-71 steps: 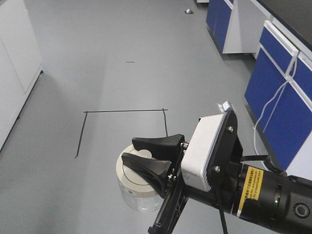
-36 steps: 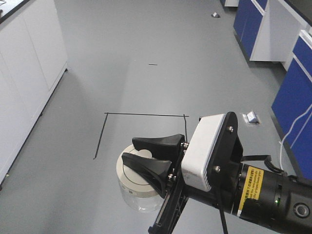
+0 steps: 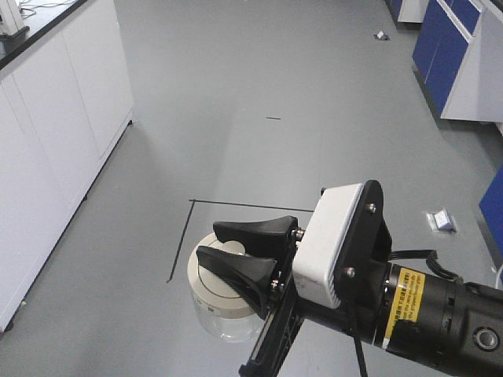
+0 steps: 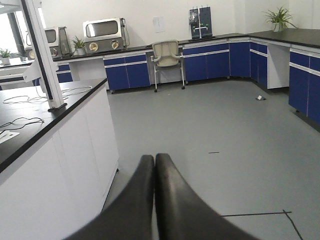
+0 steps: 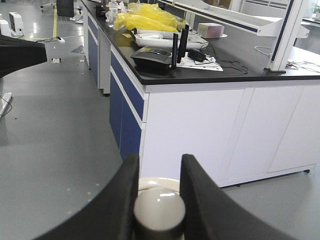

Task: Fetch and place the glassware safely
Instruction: 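Hold the jar in the right gripper while the base turns away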

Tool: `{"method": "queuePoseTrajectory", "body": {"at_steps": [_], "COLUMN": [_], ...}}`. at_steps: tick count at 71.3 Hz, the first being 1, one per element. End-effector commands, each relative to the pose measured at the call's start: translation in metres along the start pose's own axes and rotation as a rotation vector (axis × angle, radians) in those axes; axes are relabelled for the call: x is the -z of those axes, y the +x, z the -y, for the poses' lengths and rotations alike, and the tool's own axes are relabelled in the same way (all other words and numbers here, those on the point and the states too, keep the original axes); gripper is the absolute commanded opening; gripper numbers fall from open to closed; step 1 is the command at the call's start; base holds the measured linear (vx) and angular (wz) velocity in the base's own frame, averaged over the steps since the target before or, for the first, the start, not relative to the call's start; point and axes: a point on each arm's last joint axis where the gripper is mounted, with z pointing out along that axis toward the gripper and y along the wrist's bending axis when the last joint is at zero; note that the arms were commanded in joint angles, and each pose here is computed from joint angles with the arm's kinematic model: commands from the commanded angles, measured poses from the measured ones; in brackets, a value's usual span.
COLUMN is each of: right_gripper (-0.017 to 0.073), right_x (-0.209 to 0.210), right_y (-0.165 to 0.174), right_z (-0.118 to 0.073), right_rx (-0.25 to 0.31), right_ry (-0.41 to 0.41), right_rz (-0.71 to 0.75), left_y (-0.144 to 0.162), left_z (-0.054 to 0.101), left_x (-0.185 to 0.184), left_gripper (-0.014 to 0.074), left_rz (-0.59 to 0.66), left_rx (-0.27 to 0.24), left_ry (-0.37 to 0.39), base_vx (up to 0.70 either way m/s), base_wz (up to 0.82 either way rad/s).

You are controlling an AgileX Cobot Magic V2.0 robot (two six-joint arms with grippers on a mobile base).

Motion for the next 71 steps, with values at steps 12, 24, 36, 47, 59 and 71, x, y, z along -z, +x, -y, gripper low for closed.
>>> {"method": "queuePoseTrajectory", "body": {"at_steps": [12,24,36,47,59,71], "right_gripper": [0.0,0.0,0.0,0.0,0.0,0.0], "right_x": [0.0035,0.0035,0.0035,0.0035,0.0035,0.0035], "right_y": [-0.0231,-0.0232,-0.0232,-0.0232,-0.0232,-0.0232], "right_z": [-0.0009,-0.001,-0.001,-0.001,-0.0011,-0.0011], "right_rx": [0.001,0.001,0.001,0.001,0.003,0.003], "right_ry": [-0.021,-0.021,-0.021,-0.021,-0.023,-0.023], "right_rz": [0.134,0.135,0.135,0.135,0.134,0.134], "left_y": [-0.0135,-0.0135,-0.0135,-0.0135,-0.0135,-0.0135], "left_z": [-0.0004,-0.0004,-0.0004,-0.0004,-0.0004,-0.0004], "left_x": [0.0014,0.0014,0.0014,0.0014,0.0014,0.0014], "left_gripper": [-0.0007,-0.0007,-0.0007,-0.0007,-0.0007,-0.0007], "left_rz": [0.083,0.083,0.082,0.082,0.082,0.082], "left_rx": [0.013,0.013,0.013,0.013,0.013,0.013], "left_ry": [0.001,0.001,0.001,0.001,0.001,0.001], "base_vx": [0.3,0.3,0.31,0.35,0.39,0.43], "base_wz": [0.08,0.06,-0.02,-0.07,-0.07,-0.04]}}
